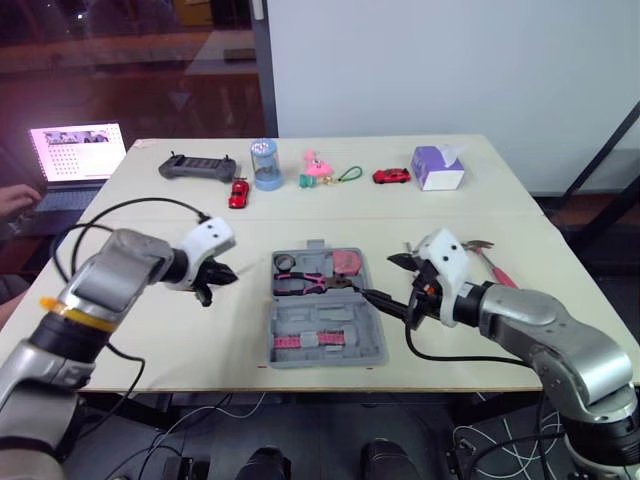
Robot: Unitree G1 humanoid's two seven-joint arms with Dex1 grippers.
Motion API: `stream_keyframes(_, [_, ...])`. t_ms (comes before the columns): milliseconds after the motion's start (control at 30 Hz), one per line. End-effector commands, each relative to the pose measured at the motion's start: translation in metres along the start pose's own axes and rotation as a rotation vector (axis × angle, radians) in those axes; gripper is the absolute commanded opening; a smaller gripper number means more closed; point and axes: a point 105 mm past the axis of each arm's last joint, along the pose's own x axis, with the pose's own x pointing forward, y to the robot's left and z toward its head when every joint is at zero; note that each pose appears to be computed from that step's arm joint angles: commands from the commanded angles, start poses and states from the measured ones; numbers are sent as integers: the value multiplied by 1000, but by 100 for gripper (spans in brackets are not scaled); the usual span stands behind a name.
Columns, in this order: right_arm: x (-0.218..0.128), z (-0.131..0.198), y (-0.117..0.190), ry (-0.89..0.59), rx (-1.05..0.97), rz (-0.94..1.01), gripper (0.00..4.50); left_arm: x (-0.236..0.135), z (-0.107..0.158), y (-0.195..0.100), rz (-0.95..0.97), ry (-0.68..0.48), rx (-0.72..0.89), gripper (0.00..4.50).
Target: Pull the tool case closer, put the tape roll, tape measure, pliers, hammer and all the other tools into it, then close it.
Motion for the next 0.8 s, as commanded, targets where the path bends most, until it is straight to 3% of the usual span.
stream_keyframes(33, [-6, 10, 4, -42, -55, -23, 450, 5, 11, -5, -138, 68, 66, 3])
stream_keyframes(300, [-12, 2, 19, -12, -62, 14, 450, 31, 45, -5, -293, 169, 213, 3])
stream_keyframes(533, [-17, -8, 29, 44, -69, 81, 450, 64, 51, -18, -351, 240, 334, 3])
stream_keyframes(800, [-17, -4, 29, 49, -86, 101, 450, 89, 64, -26, -333, 230, 404, 3])
